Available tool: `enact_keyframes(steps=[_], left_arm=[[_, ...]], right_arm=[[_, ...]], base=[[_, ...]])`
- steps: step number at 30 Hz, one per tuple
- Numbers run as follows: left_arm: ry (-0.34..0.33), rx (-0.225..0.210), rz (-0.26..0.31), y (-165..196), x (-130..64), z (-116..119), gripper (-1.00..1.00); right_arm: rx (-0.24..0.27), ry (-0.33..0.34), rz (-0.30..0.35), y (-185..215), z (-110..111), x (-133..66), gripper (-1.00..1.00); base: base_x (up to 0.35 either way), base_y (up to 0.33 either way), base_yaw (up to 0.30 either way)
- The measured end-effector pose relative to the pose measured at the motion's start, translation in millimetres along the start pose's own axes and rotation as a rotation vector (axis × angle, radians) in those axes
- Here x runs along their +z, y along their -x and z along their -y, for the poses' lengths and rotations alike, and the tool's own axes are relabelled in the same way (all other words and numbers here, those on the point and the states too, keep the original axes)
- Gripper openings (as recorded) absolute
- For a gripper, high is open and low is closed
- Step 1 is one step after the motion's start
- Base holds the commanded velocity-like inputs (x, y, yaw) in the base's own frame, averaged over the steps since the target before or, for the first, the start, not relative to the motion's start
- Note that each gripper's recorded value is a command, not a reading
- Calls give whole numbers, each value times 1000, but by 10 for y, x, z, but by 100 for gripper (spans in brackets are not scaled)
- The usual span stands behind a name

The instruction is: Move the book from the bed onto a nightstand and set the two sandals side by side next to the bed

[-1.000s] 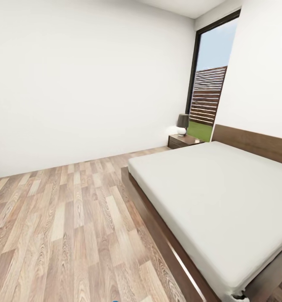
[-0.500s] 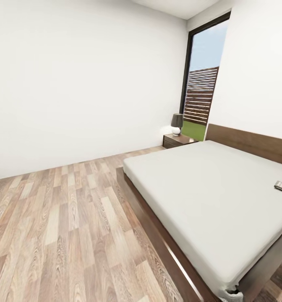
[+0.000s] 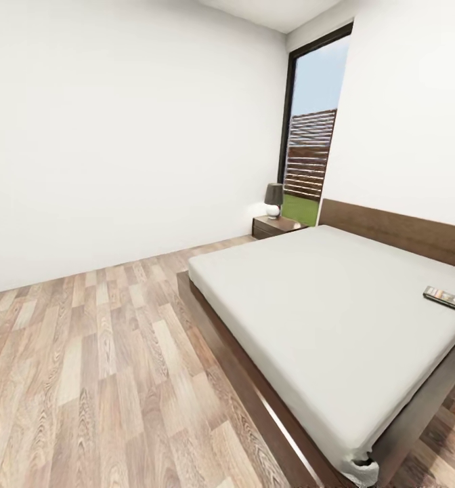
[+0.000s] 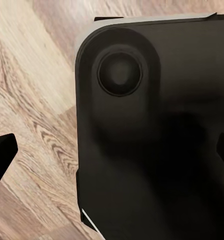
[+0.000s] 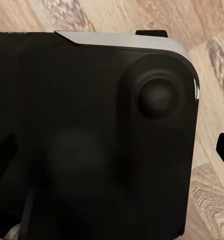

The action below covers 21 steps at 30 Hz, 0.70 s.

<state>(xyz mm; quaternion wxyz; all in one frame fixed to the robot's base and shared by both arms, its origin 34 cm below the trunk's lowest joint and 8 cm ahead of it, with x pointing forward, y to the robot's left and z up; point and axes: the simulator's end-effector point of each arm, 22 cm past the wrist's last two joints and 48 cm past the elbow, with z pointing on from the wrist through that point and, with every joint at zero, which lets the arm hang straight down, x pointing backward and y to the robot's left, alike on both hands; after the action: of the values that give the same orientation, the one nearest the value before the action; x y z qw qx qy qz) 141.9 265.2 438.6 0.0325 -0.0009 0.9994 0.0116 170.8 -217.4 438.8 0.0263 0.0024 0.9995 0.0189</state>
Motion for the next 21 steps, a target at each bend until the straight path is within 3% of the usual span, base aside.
enact_keyframes(steps=[10,21], left_arm=[[-1,0,0,1,0,3,100],[0,-1,0,1,0,2,100]], right_arm=[[-1,2,0,1,-17,0,100],[-1,4,0,-1,-28,0,100]], base=[[47,0,-159],[10,23,-47]])
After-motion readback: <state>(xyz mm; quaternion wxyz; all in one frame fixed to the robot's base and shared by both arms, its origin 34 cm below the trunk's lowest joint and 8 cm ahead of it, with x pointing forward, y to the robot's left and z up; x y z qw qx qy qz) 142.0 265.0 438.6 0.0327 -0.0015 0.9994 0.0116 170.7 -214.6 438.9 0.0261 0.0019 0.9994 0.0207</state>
